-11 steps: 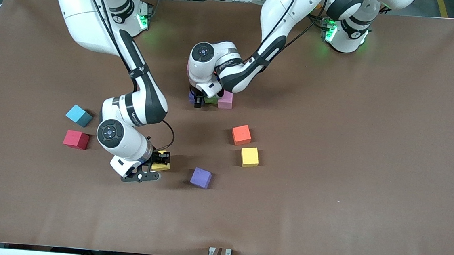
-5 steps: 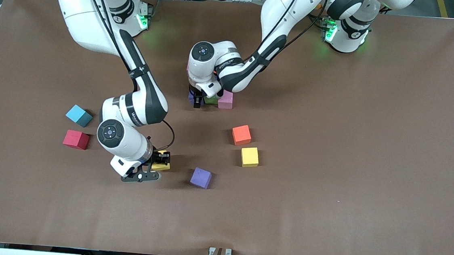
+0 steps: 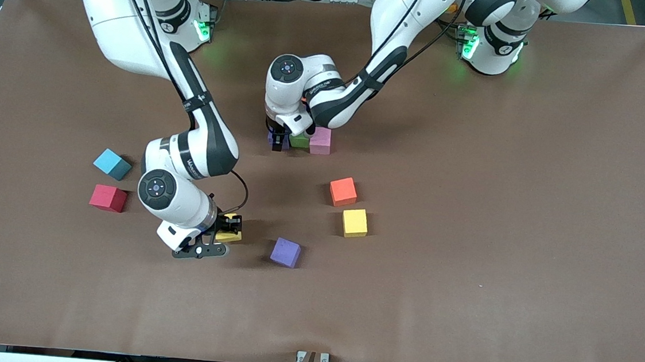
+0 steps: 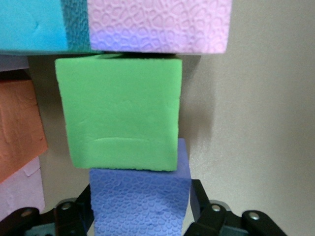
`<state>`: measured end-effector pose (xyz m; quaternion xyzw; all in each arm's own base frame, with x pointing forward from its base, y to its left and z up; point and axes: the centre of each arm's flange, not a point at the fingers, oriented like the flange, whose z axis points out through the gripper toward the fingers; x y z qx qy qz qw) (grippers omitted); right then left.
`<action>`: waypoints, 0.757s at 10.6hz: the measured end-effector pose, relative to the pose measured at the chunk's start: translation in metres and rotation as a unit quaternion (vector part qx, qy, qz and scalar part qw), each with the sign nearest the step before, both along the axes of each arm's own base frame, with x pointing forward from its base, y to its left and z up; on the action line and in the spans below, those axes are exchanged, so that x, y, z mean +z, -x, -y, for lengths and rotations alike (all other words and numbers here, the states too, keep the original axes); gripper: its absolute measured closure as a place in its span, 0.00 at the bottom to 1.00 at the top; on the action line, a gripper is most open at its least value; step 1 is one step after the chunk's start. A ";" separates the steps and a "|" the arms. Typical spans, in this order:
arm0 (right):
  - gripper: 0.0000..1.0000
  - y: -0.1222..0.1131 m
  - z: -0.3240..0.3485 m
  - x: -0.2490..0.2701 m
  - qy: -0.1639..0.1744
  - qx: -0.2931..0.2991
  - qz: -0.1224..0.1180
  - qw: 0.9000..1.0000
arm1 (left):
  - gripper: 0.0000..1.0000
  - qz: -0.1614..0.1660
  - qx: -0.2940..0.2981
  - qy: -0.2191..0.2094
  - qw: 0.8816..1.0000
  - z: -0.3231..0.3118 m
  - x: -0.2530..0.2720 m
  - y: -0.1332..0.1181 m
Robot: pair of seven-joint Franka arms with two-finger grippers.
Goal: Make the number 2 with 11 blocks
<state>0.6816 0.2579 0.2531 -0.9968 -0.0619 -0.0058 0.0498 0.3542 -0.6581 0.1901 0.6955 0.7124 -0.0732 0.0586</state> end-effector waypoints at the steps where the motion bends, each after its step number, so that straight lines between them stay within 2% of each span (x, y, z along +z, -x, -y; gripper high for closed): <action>1: 0.50 0.000 0.000 0.000 0.000 0.000 0.000 1.000 | 0.20 -0.001 -0.001 -0.002 1.000 0.000 0.001 0.001; 5: 0.50 0.000 -0.001 0.000 0.000 0.001 -0.001 1.000 | 0.20 0.000 -0.002 -0.010 1.000 0.000 0.024 -0.001; 8: 0.50 0.006 -0.002 -0.004 0.006 -0.007 -0.024 1.000 | 0.20 -0.001 -0.003 -0.013 1.000 -0.001 0.028 -0.001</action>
